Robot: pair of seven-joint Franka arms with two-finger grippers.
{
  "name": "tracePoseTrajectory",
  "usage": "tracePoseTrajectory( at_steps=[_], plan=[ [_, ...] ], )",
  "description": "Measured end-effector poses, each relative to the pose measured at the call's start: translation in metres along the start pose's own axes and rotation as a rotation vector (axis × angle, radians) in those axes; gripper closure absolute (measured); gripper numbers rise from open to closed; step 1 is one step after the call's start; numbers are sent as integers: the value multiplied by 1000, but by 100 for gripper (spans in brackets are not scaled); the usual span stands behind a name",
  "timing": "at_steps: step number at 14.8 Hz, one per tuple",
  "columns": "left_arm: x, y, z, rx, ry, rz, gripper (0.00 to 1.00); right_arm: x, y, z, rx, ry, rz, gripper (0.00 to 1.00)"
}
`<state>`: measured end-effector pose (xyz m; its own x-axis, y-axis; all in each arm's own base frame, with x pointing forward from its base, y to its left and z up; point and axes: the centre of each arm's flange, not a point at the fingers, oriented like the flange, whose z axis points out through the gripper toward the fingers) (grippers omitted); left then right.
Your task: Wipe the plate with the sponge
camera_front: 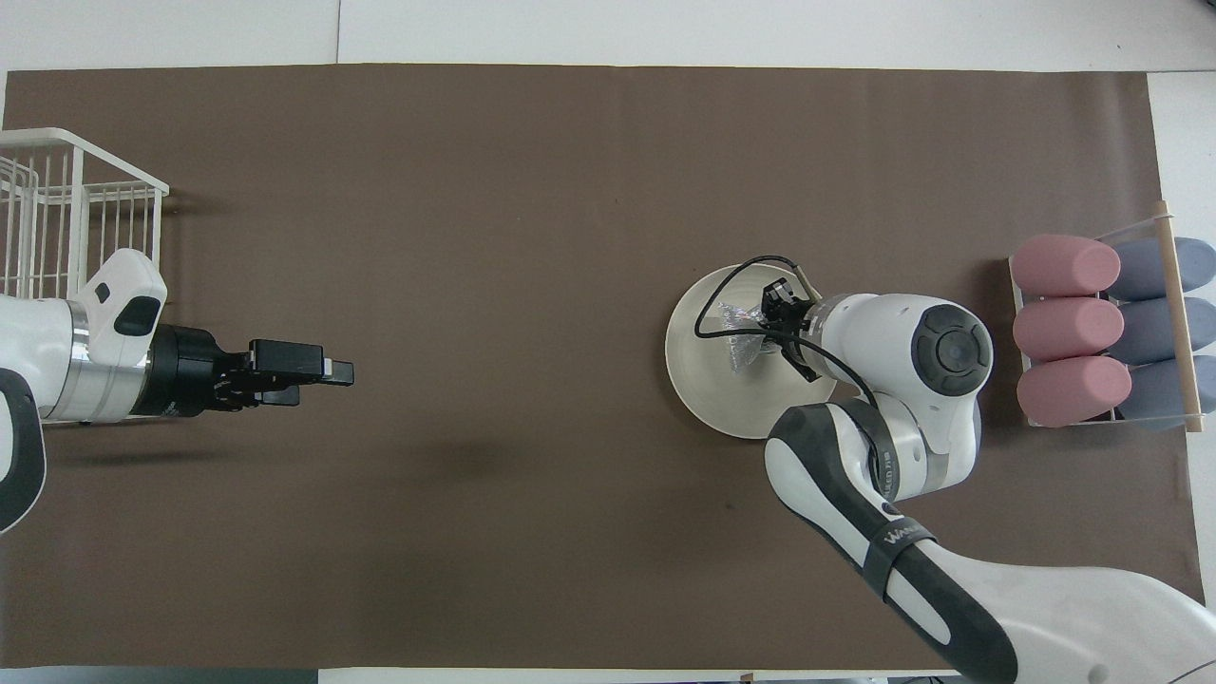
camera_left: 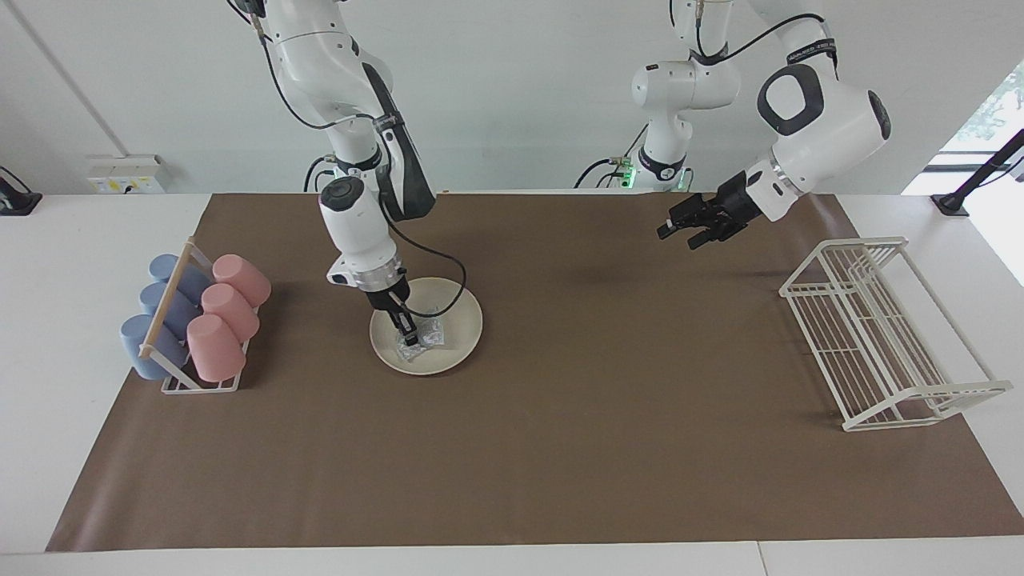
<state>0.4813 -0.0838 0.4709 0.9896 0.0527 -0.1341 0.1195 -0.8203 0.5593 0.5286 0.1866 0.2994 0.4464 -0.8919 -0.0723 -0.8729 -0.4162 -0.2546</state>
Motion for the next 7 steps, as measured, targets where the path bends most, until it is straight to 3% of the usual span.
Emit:
tracePoseTrajectory(
  at_steps=[3, 7],
  plan=[
    [1, 1, 0, 2, 8, -4, 0, -53, -3, 5, -8, -24, 41, 93],
    [1, 2, 0, 3, 13, -14, 0, -47, -12, -3, 6, -22, 53, 93]
  ],
)
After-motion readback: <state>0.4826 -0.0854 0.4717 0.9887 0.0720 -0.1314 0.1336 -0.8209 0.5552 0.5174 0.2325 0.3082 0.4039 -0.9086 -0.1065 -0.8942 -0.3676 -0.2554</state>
